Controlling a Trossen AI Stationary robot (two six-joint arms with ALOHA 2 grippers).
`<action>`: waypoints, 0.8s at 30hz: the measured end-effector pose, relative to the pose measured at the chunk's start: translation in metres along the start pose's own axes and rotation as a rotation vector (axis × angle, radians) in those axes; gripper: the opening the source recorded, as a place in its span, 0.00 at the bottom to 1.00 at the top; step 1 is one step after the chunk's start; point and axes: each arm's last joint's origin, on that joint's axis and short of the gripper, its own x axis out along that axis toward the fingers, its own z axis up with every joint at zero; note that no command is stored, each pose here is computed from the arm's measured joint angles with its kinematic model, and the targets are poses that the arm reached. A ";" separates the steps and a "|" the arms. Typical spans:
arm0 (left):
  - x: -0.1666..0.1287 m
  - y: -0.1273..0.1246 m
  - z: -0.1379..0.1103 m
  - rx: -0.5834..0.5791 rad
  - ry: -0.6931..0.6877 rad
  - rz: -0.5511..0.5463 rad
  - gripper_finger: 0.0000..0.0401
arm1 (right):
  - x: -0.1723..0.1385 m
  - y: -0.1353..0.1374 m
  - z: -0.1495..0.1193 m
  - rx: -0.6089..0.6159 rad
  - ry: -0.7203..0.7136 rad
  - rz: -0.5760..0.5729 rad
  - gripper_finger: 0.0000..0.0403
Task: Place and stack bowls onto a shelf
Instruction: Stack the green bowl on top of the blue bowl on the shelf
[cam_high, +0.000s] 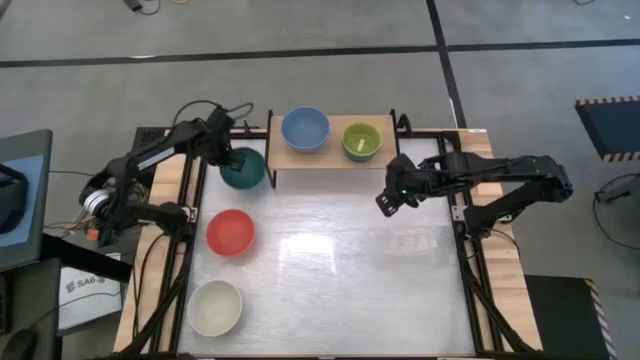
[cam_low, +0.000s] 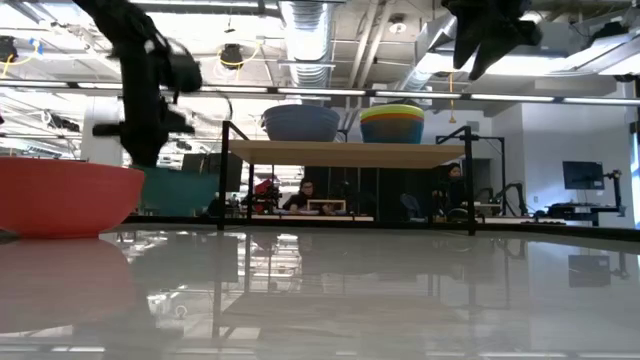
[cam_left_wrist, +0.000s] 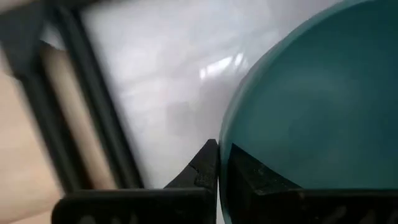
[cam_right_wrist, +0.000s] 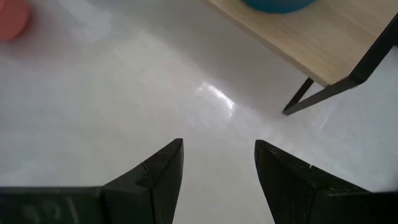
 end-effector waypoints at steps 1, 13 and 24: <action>-0.011 0.001 0.001 -0.005 -0.037 0.003 0.00 | 0.000 0.001 0.000 0.004 -0.001 0.002 0.56; -0.163 -0.008 0.033 0.030 -0.741 -0.288 0.00 | 0.000 0.000 0.003 0.018 -0.046 -0.015 0.56; -0.156 -0.066 0.100 0.072 -0.722 -0.347 0.00 | -0.002 0.004 -0.001 0.024 -0.044 0.008 0.56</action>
